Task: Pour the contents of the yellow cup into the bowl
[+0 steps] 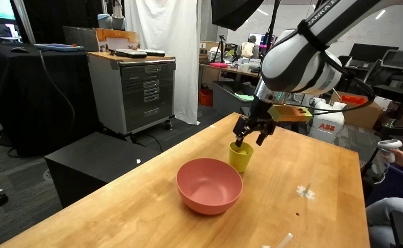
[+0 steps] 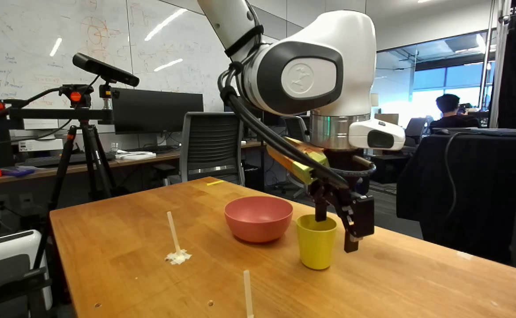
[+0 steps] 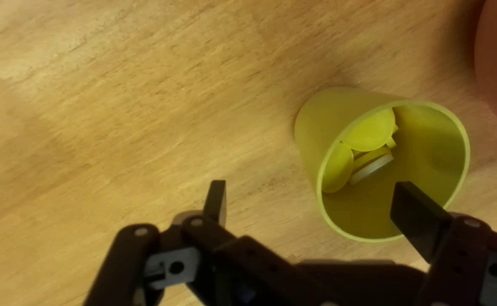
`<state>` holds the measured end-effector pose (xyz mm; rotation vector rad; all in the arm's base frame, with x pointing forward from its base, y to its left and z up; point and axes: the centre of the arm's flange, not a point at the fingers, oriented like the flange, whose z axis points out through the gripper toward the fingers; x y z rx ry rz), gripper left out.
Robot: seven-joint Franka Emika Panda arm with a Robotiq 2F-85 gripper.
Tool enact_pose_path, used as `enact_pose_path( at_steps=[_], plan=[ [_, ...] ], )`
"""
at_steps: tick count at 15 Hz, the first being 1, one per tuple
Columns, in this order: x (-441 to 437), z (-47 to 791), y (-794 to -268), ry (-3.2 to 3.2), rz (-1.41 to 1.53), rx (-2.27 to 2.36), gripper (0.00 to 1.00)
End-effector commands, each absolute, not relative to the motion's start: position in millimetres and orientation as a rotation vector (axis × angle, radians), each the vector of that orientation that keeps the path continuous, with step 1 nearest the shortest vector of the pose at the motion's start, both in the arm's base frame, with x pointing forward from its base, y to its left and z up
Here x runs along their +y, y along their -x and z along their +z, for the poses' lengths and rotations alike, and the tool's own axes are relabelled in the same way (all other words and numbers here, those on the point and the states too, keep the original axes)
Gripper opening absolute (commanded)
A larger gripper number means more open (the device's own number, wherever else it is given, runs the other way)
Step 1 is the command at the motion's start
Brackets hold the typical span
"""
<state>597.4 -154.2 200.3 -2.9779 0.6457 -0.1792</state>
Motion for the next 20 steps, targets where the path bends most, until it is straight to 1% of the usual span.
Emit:
enact_pose_path(
  at_steps=[1, 5, 7, 8, 9, 14, 15, 17, 18, 19, 20],
  plan=[
    [-161.0, 193.7, -593.4, 2.987, -0.205, 0.631, 1.0],
    [-163.4, 187.0, -591.1, 2.988, -0.193, 0.638, 1.0],
    [-162.8, 185.4, -590.3, 2.988, -0.188, 0.641, 0.72],
    [-162.2, 184.6, -589.8, 2.986, -0.184, 0.642, 0.66],
    [-161.2, 184.2, -589.5, 2.985, -0.183, 0.646, 0.56],
    [-152.3, 182.4, -586.1, 2.979, -0.177, 0.642, 0.19],
    [-150.5, 182.2, -585.9, 2.979, -0.176, 0.64, 0.11],
    [-147.1, 181.8, -585.6, 2.979, -0.178, 0.633, 0.04],
    [-144.7, 181.6, -584.6, 2.98, -0.182, 0.629, 0.04],
    [-142.3, 182.5, -584.3, 2.979, -0.19, 0.624, 0.01],
    [-140.5, 182.7, -584.0, 2.98, -0.19, 0.619, 0.08]
  ],
)
